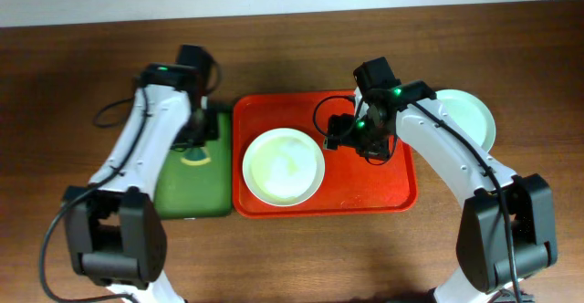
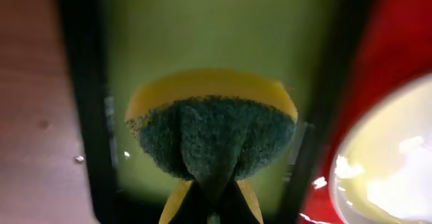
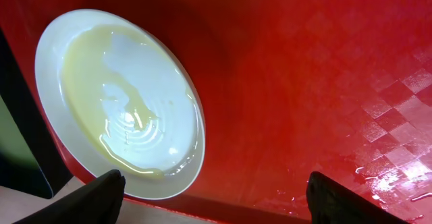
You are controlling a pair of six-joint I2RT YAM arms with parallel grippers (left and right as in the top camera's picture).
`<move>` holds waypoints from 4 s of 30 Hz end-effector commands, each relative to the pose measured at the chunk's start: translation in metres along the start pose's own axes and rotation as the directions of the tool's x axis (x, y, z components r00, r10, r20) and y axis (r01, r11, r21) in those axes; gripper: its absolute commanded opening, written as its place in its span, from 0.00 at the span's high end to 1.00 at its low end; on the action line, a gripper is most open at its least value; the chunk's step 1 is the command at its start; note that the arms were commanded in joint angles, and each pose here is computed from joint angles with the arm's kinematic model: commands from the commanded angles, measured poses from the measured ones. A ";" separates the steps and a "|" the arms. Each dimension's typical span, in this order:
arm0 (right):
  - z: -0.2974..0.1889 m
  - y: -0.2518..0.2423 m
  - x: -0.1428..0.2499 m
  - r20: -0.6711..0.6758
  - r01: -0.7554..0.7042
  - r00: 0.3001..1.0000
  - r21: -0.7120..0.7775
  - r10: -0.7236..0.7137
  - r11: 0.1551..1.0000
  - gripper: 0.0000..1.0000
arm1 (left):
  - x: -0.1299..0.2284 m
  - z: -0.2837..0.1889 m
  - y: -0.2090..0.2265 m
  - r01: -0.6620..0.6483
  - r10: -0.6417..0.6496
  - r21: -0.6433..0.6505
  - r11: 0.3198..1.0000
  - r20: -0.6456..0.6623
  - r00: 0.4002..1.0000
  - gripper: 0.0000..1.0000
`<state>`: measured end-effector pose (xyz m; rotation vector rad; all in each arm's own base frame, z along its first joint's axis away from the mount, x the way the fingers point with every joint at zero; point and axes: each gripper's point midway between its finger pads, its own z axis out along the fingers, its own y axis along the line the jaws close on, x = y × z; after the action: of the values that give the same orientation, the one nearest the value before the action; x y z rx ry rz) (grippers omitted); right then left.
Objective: Clean dirty plates on tray and stack at the side
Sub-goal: 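Return the sponge to the green tray and withdraw the left gripper, then hold the cream plate rim with the right gripper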
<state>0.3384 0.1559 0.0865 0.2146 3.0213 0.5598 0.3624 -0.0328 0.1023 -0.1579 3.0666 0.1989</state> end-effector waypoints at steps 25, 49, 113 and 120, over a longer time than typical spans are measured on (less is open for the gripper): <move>0.007 0.010 0.013 0.010 0.092 0.996 0.080 -0.093 0.993 0.11 | 0.000 0.022 0.002 -0.053 0.044 0.150 0.987 0.063 0.997 0.20; 0.033 0.014 0.027 0.012 0.147 0.989 0.087 -0.149 0.985 0.11 | -0.041 -0.110 0.084 0.231 -0.311 0.237 0.944 0.394 0.865 0.01; 0.085 0.000 0.030 0.070 0.113 0.990 0.136 -0.124 0.984 0.93 | -0.041 -0.110 0.084 0.231 -0.311 0.237 0.944 0.394 0.865 0.01; 0.085 0.001 0.030 0.071 0.114 0.990 0.129 -0.124 0.985 0.87 | -0.041 -0.110 0.084 0.231 -0.311 0.238 0.944 0.394 0.865 0.01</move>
<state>0.3203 0.1948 0.0153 0.0605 2.9517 0.3824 0.3871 0.0389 0.2168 -0.4565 2.5902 -0.0517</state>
